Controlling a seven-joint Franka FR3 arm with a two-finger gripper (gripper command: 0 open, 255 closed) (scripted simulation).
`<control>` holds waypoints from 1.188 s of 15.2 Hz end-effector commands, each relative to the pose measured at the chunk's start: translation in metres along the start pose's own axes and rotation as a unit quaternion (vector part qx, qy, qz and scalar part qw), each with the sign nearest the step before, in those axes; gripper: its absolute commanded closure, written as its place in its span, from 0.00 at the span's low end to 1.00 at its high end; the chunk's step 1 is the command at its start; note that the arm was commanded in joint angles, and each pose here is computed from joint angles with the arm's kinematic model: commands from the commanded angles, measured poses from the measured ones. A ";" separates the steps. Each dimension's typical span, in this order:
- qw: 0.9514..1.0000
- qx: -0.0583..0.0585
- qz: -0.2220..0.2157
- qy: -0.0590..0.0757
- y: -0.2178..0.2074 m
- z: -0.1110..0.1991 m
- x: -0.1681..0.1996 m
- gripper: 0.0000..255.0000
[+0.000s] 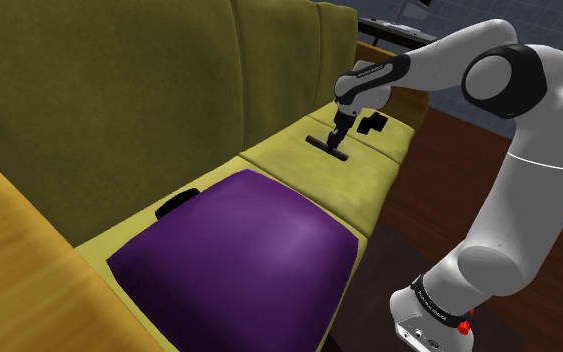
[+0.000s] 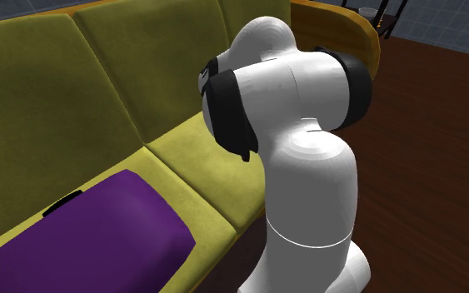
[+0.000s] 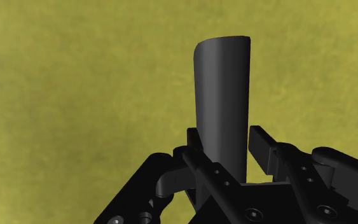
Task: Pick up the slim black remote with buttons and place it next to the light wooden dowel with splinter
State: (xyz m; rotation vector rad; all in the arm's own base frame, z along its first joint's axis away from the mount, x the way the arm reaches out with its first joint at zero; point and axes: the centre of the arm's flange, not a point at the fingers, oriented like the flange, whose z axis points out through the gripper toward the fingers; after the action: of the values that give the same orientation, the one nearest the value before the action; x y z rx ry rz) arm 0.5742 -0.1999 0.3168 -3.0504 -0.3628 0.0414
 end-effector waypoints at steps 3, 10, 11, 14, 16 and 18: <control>1.000 0.001 0.000 -0.001 -0.002 -0.014 0.001 1.00; 1.000 0.001 0.000 -0.001 -0.005 -0.051 0.000 1.00; 1.000 0.001 0.000 -0.001 -0.005 -0.056 0.000 1.00; 1.000 0.001 0.000 -0.001 -0.006 -0.072 -0.001 1.00; 1.000 0.001 0.000 -0.001 -0.007 -0.082 -0.001 1.00; 1.000 0.001 0.000 -0.001 -0.008 -0.093 -0.001 1.00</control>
State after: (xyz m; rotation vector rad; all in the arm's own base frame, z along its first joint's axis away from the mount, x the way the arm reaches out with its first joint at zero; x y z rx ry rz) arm 0.5745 -0.1980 0.4025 -3.0490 -0.3637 0.0441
